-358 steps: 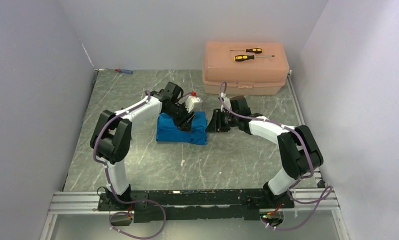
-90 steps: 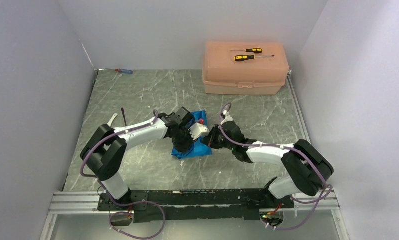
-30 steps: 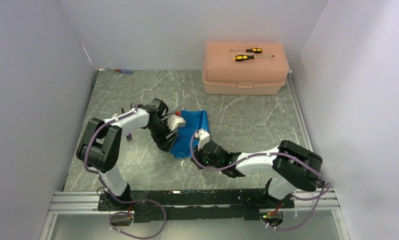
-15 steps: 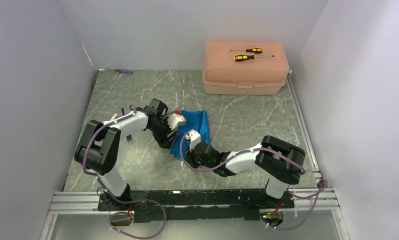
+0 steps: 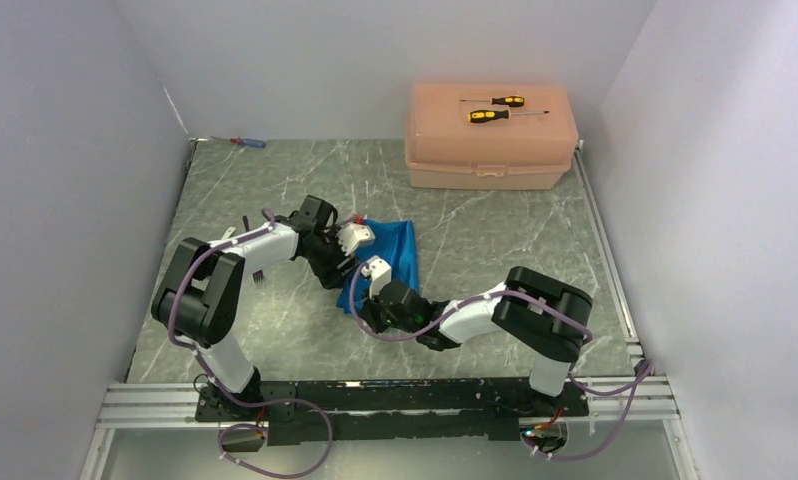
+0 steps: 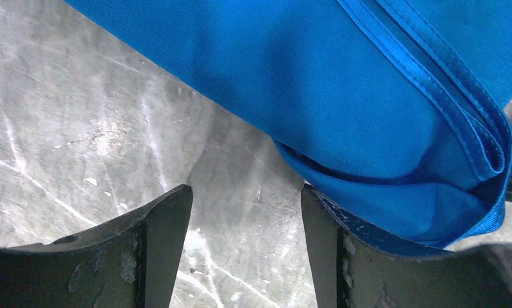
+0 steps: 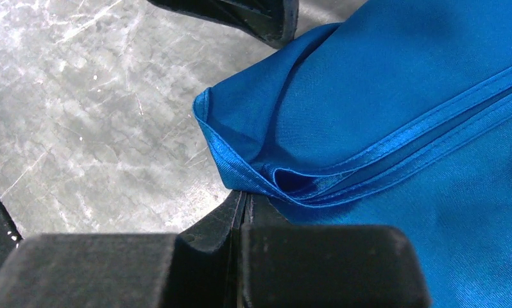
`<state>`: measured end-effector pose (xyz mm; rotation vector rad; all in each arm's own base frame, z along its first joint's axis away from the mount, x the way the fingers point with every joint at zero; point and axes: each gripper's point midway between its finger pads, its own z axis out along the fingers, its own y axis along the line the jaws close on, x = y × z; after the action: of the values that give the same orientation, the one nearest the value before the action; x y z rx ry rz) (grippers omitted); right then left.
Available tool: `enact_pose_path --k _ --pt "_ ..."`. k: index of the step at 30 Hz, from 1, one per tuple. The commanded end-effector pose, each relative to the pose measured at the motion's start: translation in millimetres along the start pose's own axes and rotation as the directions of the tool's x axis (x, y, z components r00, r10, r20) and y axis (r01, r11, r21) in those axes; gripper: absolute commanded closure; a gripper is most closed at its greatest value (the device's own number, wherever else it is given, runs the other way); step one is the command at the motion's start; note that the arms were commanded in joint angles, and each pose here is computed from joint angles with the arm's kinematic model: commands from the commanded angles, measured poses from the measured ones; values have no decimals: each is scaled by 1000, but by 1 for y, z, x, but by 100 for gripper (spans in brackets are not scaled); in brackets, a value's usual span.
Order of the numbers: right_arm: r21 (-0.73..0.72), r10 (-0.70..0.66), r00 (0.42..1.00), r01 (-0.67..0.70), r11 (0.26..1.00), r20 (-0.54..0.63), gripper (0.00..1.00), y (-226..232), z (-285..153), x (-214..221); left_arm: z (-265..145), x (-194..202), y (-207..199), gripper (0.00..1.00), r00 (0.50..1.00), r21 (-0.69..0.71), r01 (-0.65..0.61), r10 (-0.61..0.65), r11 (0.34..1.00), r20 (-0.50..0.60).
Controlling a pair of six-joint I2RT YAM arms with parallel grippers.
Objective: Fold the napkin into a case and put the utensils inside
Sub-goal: Smooth out the 2/3-rectangle-folded napkin at the center of the board.
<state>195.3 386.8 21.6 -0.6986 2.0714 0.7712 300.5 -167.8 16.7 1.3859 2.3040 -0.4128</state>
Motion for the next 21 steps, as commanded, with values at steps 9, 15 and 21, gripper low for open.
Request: enact_pose_path --k 9,15,21 --pt "-67 -6 996 12 998 88 100 19 18 -26 19 61 -23 30 981 56 65 -54 996 -187" --pt "-106 -7 993 20 994 120 100 30 27 -40 18 65 -24 31 979 50 62 -51 997 -197" --pt "-110 -6 992 19 994 123 100 32 20 -49 16 66 -21 30 975 31 66 -58 997 -214"
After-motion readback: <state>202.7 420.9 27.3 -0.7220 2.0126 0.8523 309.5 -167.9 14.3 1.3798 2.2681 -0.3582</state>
